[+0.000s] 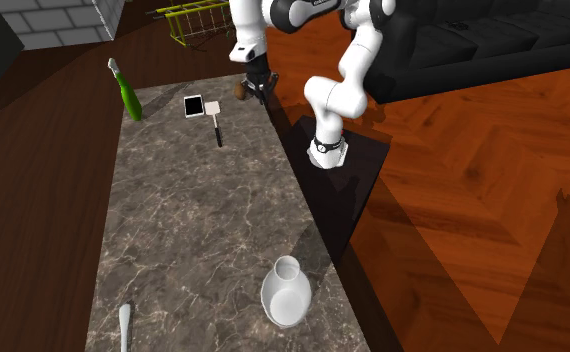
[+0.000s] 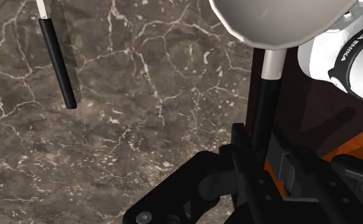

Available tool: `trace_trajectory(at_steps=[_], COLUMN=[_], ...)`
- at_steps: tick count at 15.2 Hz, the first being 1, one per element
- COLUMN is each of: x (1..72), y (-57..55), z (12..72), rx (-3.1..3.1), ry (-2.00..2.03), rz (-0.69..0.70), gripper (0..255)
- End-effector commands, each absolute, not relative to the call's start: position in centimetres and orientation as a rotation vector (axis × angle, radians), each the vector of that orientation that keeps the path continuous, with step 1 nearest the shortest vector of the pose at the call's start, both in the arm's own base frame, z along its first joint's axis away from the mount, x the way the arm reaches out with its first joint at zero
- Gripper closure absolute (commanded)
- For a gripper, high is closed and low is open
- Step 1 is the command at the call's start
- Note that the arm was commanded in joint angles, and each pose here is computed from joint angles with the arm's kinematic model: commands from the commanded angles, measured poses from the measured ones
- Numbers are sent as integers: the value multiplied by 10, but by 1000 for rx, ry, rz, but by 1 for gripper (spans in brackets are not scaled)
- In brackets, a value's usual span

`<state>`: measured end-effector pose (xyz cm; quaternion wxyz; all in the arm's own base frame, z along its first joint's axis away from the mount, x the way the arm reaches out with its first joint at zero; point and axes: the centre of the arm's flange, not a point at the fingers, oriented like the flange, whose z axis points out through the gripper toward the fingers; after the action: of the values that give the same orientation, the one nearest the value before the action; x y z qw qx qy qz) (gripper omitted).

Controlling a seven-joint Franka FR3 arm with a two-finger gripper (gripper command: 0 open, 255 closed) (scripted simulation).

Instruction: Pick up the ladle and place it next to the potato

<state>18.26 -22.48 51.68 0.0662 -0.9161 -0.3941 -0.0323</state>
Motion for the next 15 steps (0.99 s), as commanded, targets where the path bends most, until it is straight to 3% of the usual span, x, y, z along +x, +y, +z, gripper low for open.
trace_trajectory(at_steps=[1,15], x=[163,146], y=[-242,-258], z=[518,450], rx=[-2762,-2762], ry=[-1190,-1190], rz=[-96,-96], gripper=[255,255])
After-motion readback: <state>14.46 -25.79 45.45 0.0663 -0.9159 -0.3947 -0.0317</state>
